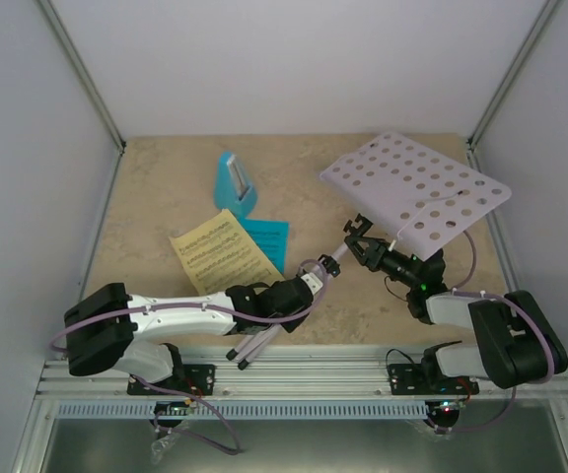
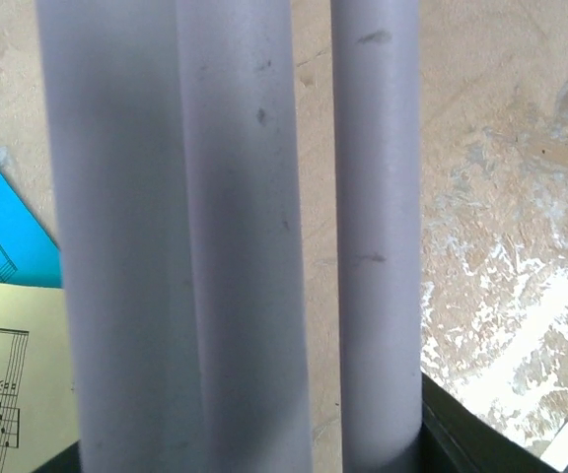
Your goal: Pack up the instrument practice props
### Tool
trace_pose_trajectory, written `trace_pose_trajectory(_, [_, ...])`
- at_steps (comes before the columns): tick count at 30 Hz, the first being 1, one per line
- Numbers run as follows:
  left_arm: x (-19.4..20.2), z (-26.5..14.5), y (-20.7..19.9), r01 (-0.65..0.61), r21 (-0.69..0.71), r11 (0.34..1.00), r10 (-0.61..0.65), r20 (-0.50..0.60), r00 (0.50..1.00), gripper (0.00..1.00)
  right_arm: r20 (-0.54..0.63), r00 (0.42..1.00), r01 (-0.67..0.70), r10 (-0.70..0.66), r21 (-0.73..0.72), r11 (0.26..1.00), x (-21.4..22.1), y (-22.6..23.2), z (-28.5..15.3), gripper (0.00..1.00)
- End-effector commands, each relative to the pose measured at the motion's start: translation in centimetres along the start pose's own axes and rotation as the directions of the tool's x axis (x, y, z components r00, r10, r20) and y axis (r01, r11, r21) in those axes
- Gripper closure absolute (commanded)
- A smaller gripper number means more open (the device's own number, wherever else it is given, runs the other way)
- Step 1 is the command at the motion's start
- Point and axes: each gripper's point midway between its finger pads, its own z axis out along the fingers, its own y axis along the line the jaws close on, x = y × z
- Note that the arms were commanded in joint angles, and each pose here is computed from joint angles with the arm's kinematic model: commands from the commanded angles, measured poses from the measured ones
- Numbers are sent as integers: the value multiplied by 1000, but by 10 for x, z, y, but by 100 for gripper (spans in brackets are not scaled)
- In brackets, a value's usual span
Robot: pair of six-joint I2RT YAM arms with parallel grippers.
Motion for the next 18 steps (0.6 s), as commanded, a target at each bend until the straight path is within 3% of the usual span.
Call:
trace_pose_trajectory(1, [-107,-52,24,230,-35,973,-201,369,907,100,176,965,120,-196,367,922,-37,-83,-31,56])
trace_pose_trajectory(9, [-123,-55,26,306,11,952,-280,438,854,100,178,965,116,-192,367,923,-27,-85,-42,35])
trace_pose_trajectory(18, [-135,-64,35,381,64,922,-362,485,796,100,171,965,117,-197,388,914,-21,-86,-51,29])
